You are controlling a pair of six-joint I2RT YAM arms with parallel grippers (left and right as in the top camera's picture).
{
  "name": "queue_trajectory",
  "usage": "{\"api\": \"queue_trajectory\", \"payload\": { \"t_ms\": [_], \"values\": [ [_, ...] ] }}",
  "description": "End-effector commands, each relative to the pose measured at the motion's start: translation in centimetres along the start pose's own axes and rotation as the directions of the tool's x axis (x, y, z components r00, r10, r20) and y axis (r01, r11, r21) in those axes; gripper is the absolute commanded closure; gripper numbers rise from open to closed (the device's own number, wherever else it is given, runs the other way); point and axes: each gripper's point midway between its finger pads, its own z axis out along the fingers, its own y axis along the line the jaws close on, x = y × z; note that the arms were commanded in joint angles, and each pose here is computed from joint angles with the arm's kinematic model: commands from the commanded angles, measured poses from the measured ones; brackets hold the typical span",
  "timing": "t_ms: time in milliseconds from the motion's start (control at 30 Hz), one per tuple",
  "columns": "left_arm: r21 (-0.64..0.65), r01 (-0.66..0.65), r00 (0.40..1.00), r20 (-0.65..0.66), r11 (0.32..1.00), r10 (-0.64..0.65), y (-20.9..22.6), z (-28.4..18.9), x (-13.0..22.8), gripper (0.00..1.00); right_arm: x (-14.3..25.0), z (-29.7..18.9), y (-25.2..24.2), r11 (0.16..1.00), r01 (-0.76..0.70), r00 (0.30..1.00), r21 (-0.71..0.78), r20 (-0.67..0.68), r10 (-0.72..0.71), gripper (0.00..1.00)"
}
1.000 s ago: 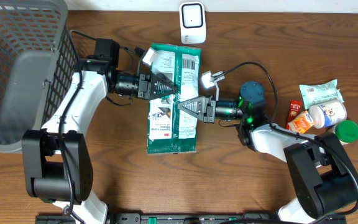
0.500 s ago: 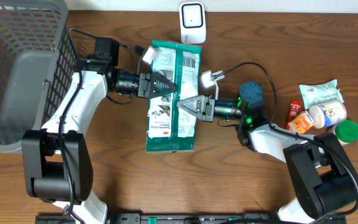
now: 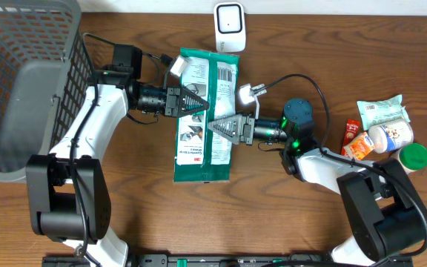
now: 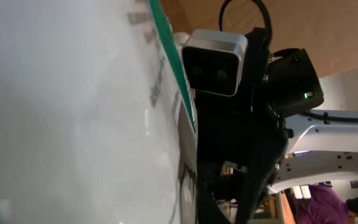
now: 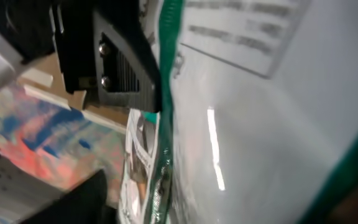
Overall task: Scan the item barcode
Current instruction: 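Release the right gripper and pull the packet left with the left gripper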
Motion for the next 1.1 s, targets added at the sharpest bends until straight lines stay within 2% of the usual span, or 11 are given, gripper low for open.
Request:
{"api": "queue_trajectory", "payload": {
  "t_ms": [0, 67, 167, 200, 400, 567, 700, 767, 800, 867, 1067],
  "values": [
    [-0.001, -0.019, 1.0, 0.0, 1.0, 0.019, -0.1, 0.0, -0.3, 0.93, -0.3, -0.3, -0.1, 0.999, 0.037, 0.999, -0.004, 0.001, -0.037, 0.2],
    [-0.038, -0.004, 1.0, -0.009, 0.999, 0.004, 0.3, 0.0, 0.0, 0.93, -0.7, -1.0, -0.1, 0.998, 0.054, 0.999, -0.012, 0.001, -0.054, 0.16],
    [-0.211, 0.021, 0.999, -0.04, 0.977, -0.031, 2.0, -0.6, 0.7, 0.93, -0.9, -2.3, -0.7, 0.998, 0.061, 0.998, -0.011, -0.009, -0.061, 0.11],
    [-0.307, 0.01, 0.998, -0.053, 0.952, -0.028, 2.6, -1.2, 1.0, 0.93, -1.1, -2.9, -1.2, 0.999, 0.042, 0.999, 0.0, -0.009, -0.042, 0.09],
    [-0.555, -0.078, 0.997, -0.025, 0.828, 0.077, 1.1, -4.4, -0.1, 0.93, -1.6, -4.7, -3.6, 0.995, -0.063, 0.998, 0.073, 0.022, 0.062, 0.01],
    [-0.744, -0.079, 0.988, 0.029, 0.664, 0.151, -0.8, -8.5, -1.5, 0.93, -0.5, -4.9, -5.6, 0.978, -0.147, 0.989, 0.146, 0.008, 0.147, 0.01],
    [-0.851, -0.097, 0.977, 0.019, 0.516, 0.214, -3.0, -11.2, -2.5, 0.93, 0.5, -4.8, -8.0, 0.934, -0.198, 0.978, 0.297, 0.001, 0.207, 0.01],
    [-0.889, -0.102, 0.973, 0.005, 0.447, 0.232, -4.0, -12.2, -3.2, 0.93, 0.9, -5.1, -9.2, 0.882, -0.183, 0.977, 0.434, -0.02, 0.212, 0.01],
    [-0.91, -0.107, 0.969, -0.005, 0.401, 0.246, -4.6, -12.8, -3.8, 0.93, 1.0, -5.8, -9.7, 0.816, -0.139, 0.979, 0.561, -0.048, 0.2, 0.01],
    [-0.928, -0.122, 0.961, -0.023, 0.351, 0.274, -5.6, -13.2, -4.8, 0.93, 0.2, -7.0, -9.3, 0.706, -0.057, 0.981, 0.706, -0.094, 0.172, 0.01],
    [-0.954, -0.145, 0.949, -0.058, 0.264, 0.311, -7.1, -13.6, -7.1, 0.93, -3.3, -10.5, -4.9, 0.39, 0.097, 0.984, 0.916, -0.148, 0.103, 0.01]
  ]
}}
